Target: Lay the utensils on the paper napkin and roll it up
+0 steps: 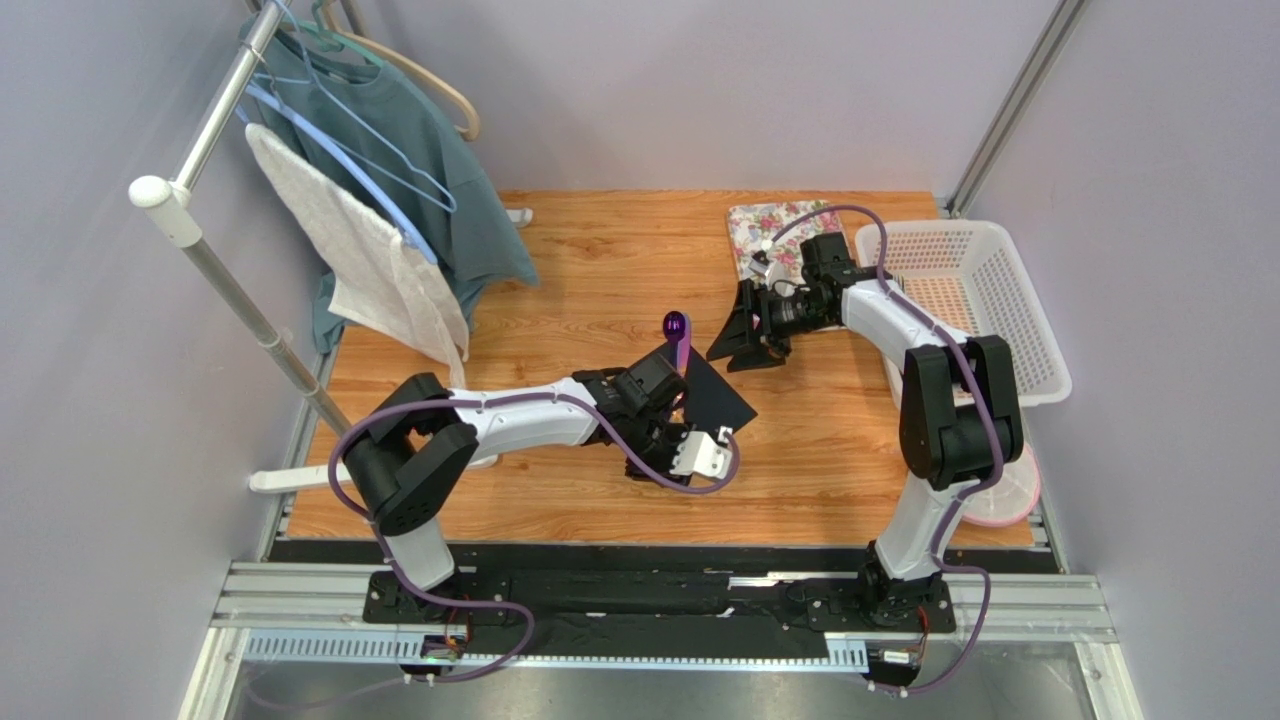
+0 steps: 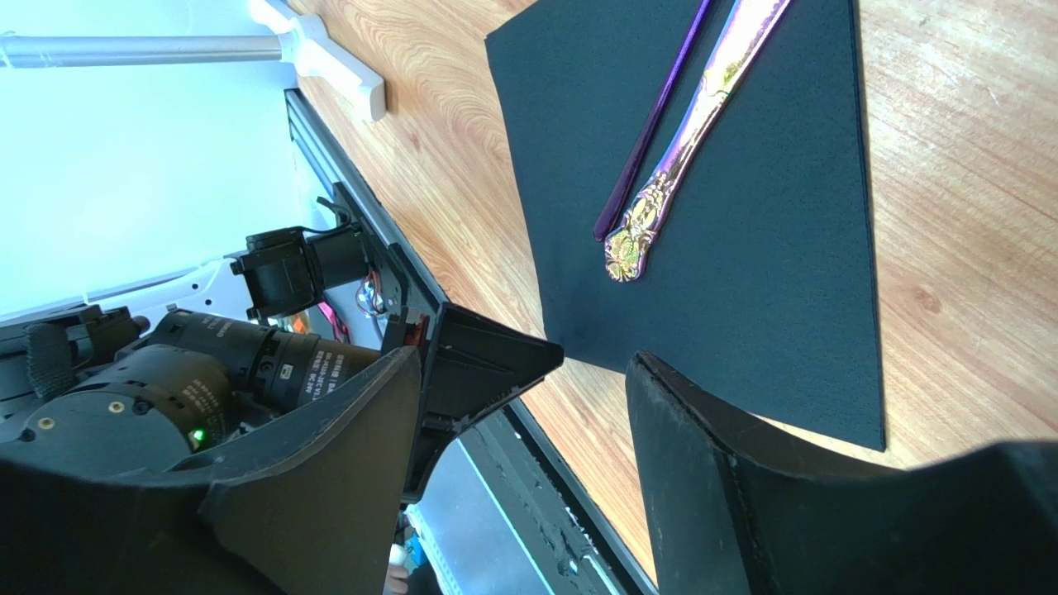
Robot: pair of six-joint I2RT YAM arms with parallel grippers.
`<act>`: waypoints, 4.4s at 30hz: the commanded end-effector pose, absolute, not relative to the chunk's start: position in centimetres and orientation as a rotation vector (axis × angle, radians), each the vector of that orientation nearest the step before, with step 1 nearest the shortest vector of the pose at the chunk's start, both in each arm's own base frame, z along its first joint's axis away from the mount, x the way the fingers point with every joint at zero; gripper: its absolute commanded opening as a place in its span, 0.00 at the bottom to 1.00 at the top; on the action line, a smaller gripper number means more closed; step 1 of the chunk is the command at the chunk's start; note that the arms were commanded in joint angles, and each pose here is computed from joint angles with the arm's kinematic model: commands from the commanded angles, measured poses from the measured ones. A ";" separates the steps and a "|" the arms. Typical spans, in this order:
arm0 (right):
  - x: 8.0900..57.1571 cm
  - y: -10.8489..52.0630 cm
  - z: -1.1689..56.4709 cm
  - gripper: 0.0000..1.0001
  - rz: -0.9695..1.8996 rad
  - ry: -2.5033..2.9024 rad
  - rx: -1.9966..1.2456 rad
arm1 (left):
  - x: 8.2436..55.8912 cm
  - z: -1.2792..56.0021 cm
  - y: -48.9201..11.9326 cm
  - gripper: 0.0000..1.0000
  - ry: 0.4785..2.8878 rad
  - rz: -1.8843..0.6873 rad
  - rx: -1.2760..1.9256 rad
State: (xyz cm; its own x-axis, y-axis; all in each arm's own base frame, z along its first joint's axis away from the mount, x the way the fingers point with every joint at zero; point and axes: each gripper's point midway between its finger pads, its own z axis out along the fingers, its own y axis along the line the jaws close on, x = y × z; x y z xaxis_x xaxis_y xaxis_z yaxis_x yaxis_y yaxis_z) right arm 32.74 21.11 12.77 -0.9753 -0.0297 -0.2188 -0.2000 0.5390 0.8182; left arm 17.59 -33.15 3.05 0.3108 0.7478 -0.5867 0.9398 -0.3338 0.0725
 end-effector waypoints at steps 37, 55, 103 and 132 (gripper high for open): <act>32.7 20.6 12.9 0.65 1.462 2.582 -0.187 | 17.0 4.9 -34.7 0.00 1.488 -0.790 2.197; 31.0 20.0 11.4 0.36 1.419 2.629 -0.107 | 22.7 8.9 -35.7 0.00 1.519 -0.781 2.024; 26.6 24.1 3.7 0.00 1.344 2.895 -0.077 | 31.3 4.8 -35.3 0.00 1.683 -0.612 1.863; 26.7 22.4 0.3 0.00 1.062 3.005 0.037 | 23.0 13.9 -33.0 0.29 2.116 -1.211 1.240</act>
